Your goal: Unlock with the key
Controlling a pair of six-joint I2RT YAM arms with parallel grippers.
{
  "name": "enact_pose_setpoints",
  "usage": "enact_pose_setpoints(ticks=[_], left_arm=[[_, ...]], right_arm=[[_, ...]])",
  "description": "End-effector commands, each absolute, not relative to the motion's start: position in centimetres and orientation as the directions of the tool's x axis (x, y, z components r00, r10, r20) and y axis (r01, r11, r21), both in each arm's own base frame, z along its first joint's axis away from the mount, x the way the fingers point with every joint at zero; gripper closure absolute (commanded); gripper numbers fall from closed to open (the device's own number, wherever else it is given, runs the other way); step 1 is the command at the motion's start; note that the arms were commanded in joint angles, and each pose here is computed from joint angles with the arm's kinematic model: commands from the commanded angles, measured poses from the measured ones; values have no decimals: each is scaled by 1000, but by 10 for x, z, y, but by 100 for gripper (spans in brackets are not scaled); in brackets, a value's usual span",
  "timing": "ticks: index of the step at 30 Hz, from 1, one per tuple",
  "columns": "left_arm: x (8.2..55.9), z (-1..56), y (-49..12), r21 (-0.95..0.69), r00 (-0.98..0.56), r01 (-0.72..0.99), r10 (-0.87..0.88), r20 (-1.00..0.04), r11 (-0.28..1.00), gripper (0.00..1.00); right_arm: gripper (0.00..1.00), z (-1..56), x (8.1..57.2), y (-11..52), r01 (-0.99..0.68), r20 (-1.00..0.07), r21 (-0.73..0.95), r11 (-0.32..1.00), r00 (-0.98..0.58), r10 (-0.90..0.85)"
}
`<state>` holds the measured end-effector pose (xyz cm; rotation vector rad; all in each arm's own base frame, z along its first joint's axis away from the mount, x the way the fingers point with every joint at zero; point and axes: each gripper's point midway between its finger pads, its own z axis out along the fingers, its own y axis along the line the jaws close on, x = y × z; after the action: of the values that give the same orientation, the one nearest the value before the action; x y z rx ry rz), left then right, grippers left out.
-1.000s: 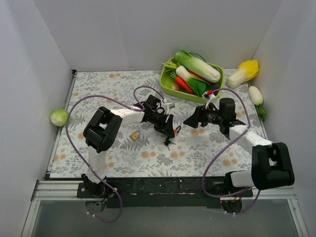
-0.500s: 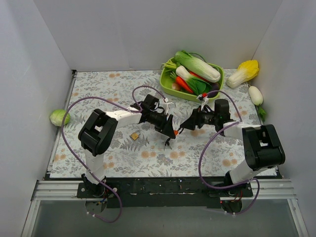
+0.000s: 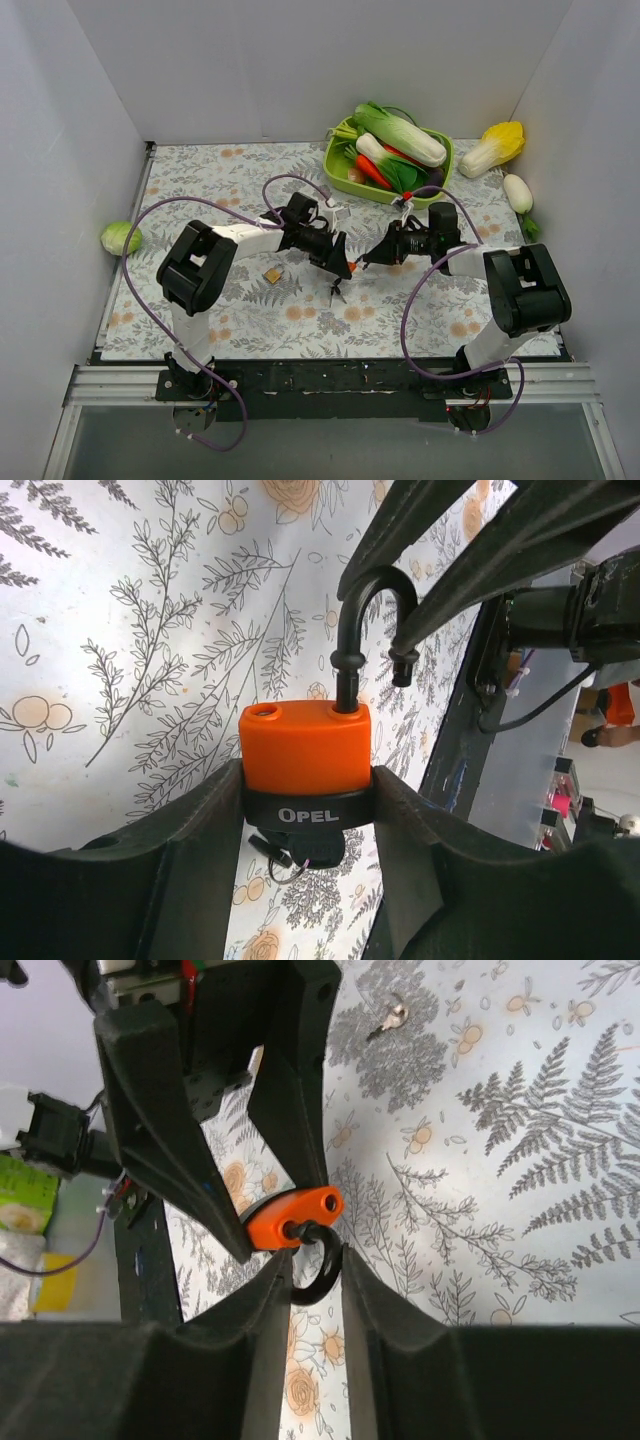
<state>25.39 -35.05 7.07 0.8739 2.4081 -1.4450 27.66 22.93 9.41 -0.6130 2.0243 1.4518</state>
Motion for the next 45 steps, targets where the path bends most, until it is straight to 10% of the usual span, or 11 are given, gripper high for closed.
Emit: enact_pose_setpoints(ticks=[1, 22, 33, 45], left_arm=[[286, 105, -353, -636, -745, 665, 301, -595, 391, 100], [387, 54, -359, -118, -678, 524, 329, -657, 844, 98], [378, 74, -371, -179, -663, 572, 323, -675, 801, 18], [331, 142, -336, -203, -563, 643, 276, -779, 739, 2]], right_arm=[[74, 112, 282, 237, -694, -709, 675, 250, -704, -39], [86, 45, 368, 208, -425, -618, 597, 681, -784, 53], [86, 38, 378, 203, -446, -652, 542, 712, -758, 22], [86, 28, 384, 192, -414, -653, 488, 768, -758, 6]])
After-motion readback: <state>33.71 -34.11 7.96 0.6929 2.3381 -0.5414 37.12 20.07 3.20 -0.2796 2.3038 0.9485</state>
